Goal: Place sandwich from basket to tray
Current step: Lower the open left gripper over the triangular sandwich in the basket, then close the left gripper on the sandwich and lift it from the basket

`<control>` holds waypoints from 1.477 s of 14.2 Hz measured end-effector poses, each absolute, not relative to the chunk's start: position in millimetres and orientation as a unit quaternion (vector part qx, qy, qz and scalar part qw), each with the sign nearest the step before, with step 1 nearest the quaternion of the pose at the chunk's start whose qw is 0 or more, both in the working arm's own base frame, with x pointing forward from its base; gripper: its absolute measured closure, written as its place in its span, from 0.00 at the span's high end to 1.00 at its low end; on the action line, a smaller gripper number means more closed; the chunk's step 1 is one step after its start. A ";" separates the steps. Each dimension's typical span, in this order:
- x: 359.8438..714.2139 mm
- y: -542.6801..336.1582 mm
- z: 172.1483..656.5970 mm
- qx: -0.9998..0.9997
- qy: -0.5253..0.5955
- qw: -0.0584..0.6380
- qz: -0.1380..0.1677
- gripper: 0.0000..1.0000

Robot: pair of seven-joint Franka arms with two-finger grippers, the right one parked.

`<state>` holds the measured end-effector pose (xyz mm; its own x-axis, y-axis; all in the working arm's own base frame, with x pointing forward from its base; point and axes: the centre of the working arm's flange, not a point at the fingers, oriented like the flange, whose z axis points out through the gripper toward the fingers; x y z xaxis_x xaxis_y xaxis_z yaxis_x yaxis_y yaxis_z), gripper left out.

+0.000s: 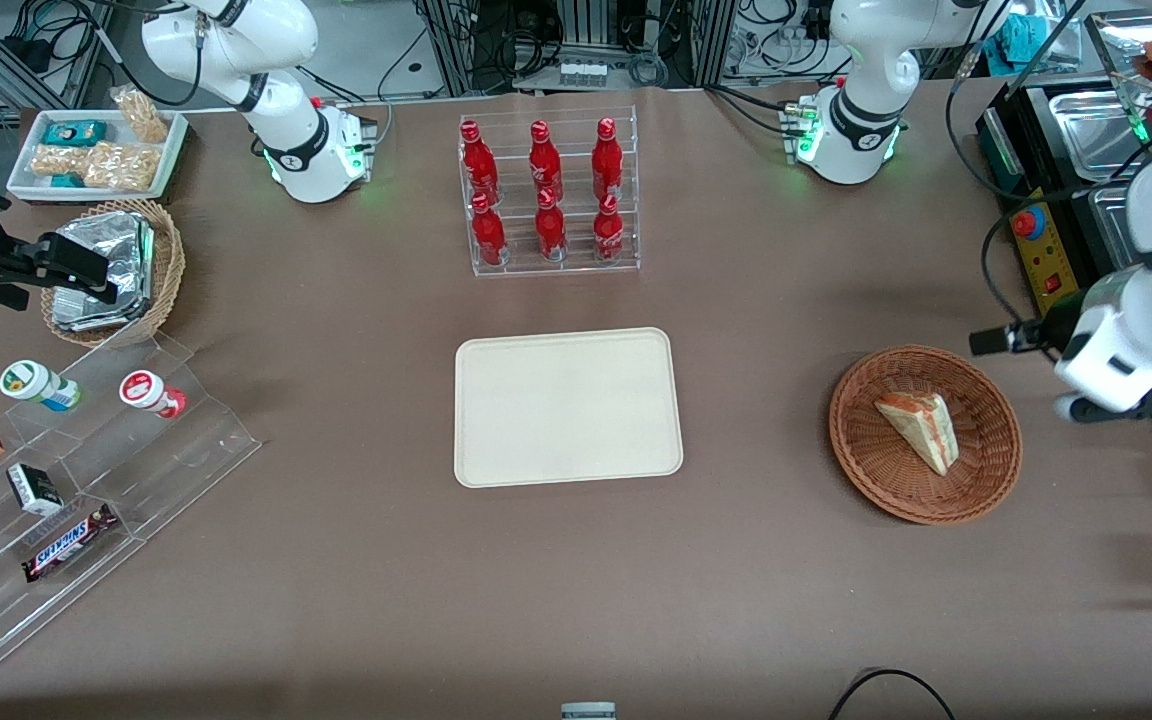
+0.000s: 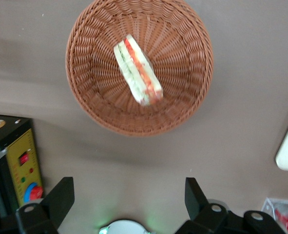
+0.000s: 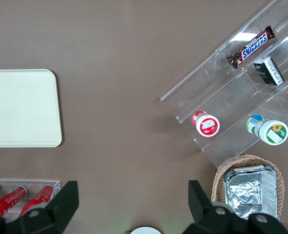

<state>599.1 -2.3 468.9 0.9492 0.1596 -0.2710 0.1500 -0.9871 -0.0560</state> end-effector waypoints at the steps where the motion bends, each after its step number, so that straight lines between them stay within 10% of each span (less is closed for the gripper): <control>1: 603.6 -2.2 452.4 -0.988 -0.083 0.017 0.131 1.00; 12: 581.1 1.6 300.9 -0.967 -0.253 0.002 -0.001 1.00; 18: 563.4 0.5 269.5 -0.938 -0.345 -0.001 -0.005 0.97; 21: 564.4 -1.2 260.2 -0.931 -0.365 -0.002 -0.006 0.67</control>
